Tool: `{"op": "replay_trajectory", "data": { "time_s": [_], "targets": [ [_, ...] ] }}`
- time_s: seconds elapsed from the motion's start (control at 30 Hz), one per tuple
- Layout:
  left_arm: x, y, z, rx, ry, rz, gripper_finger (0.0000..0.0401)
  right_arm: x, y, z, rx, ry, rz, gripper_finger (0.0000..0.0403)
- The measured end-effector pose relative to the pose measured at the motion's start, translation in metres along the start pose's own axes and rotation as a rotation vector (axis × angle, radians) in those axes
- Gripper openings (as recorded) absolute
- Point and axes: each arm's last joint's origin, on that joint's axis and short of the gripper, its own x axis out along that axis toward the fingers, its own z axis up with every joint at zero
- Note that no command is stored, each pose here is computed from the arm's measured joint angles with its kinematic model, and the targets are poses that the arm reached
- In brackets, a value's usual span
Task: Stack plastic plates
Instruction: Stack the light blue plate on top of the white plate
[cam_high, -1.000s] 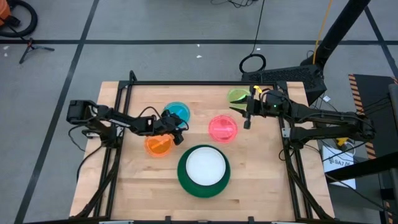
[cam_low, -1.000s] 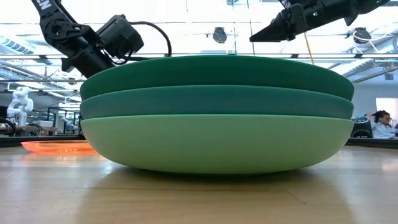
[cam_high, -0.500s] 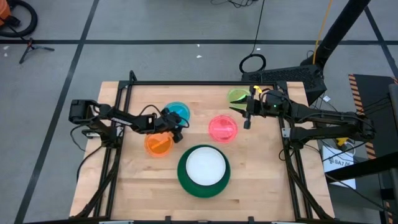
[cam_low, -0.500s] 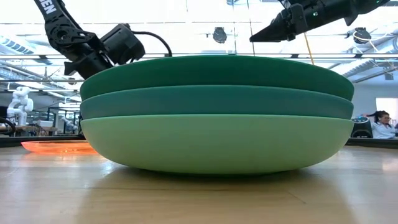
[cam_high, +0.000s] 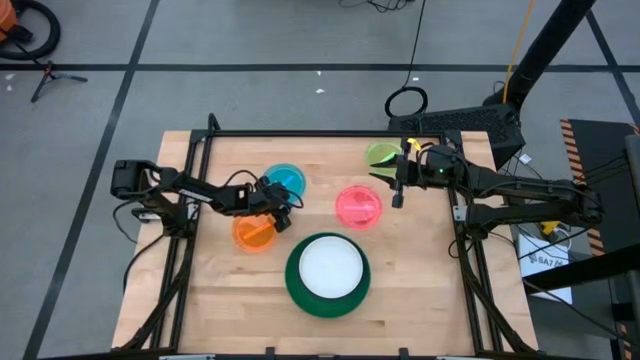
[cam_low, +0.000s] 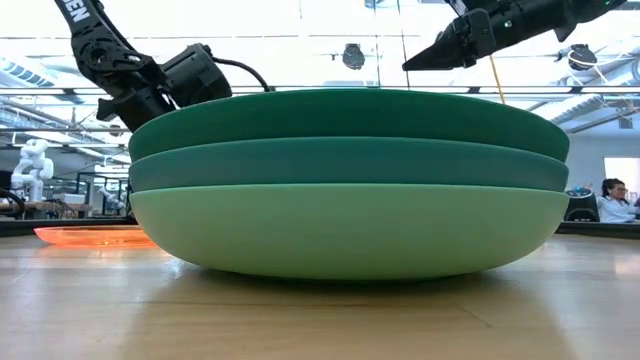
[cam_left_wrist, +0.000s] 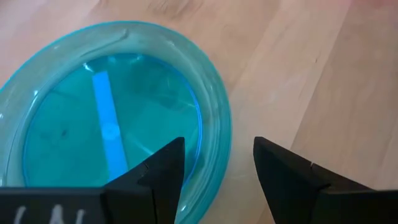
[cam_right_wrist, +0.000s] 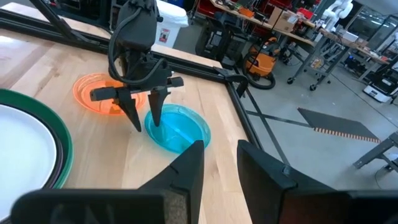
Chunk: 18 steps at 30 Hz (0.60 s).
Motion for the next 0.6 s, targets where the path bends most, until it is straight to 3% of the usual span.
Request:
{"op": "replay_trajectory", "data": {
  "time_s": [0.6],
  "targets": [
    [0.015, -0.004, -0.007, -0.023, 0.01, 0.021, 0.0184, 0.0, 0.0, 0.0, -0.003, 0.001, -0.002, 0.0089]
  ]
}}
